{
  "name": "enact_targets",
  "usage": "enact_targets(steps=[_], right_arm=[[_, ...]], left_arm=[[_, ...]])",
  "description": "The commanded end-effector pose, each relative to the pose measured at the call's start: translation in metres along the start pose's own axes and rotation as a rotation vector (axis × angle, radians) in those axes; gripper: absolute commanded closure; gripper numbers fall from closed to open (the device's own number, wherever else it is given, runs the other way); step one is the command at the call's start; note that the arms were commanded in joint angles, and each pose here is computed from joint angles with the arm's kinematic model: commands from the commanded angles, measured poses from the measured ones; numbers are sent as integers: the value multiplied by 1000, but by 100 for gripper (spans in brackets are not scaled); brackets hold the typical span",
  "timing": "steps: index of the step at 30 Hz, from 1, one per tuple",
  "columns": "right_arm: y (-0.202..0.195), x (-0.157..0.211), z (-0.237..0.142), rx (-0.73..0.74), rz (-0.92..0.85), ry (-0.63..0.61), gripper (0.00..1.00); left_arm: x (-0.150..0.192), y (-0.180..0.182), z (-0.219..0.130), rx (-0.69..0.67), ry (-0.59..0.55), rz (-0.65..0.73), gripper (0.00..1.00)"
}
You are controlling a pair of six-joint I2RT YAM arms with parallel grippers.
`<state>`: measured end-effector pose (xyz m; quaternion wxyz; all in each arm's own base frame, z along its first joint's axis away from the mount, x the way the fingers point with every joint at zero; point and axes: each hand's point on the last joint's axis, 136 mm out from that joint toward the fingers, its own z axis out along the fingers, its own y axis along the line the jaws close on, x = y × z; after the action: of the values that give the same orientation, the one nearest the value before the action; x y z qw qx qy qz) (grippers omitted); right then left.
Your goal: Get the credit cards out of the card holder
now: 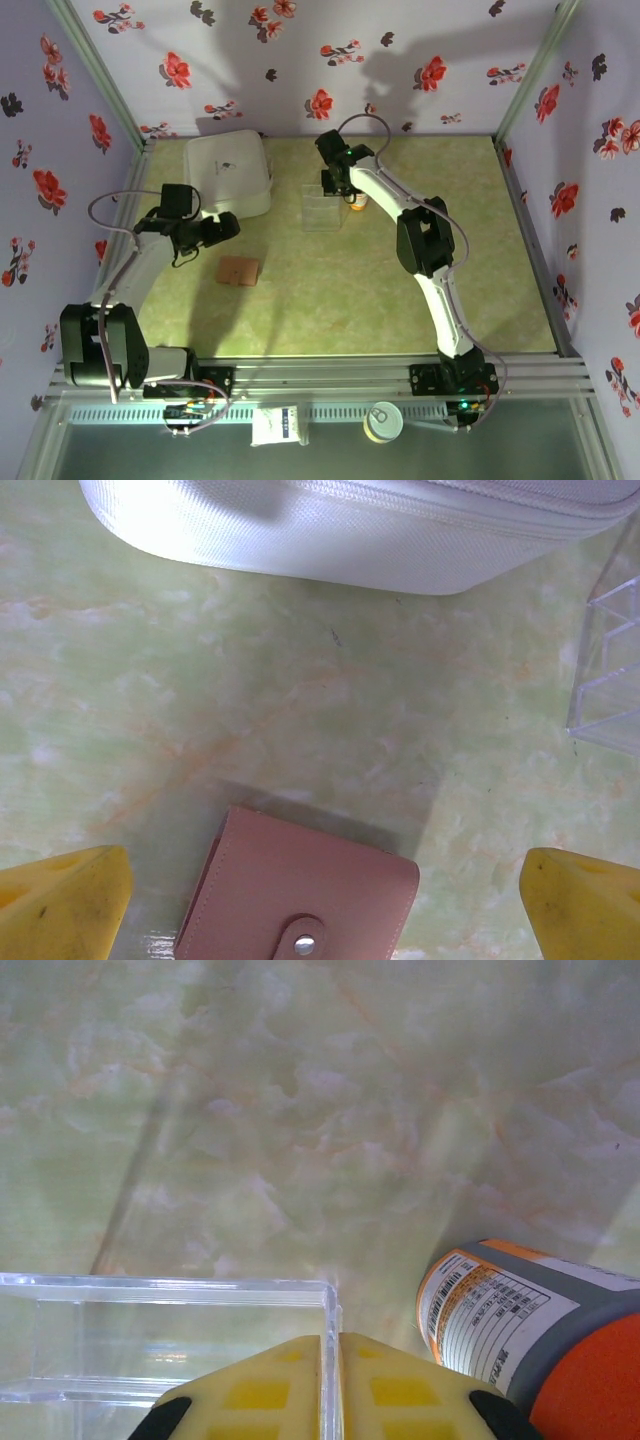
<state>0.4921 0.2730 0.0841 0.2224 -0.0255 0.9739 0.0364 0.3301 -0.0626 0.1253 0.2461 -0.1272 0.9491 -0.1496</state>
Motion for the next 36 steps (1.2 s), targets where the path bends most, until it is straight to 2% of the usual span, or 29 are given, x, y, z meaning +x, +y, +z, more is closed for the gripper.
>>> enact_targets(steps=[1, 12, 24, 36], right_arm=[[-2, -9, -11, 0, -14, -9, 82], [11, -23, -73, -77, -11, -79, 71], [33, 1, -118, -184, -12, -102, 64], [18, 14, -141, -170, -11, -124, 61]], left_arm=[[1, -6, 2, 22, 17, -7, 0], [14, -21, 18, 60, 97, 26, 1], [32, -53, 60, 110, 258, 129, 3], [67, -26, 74, 27, 377, 114, 1]])
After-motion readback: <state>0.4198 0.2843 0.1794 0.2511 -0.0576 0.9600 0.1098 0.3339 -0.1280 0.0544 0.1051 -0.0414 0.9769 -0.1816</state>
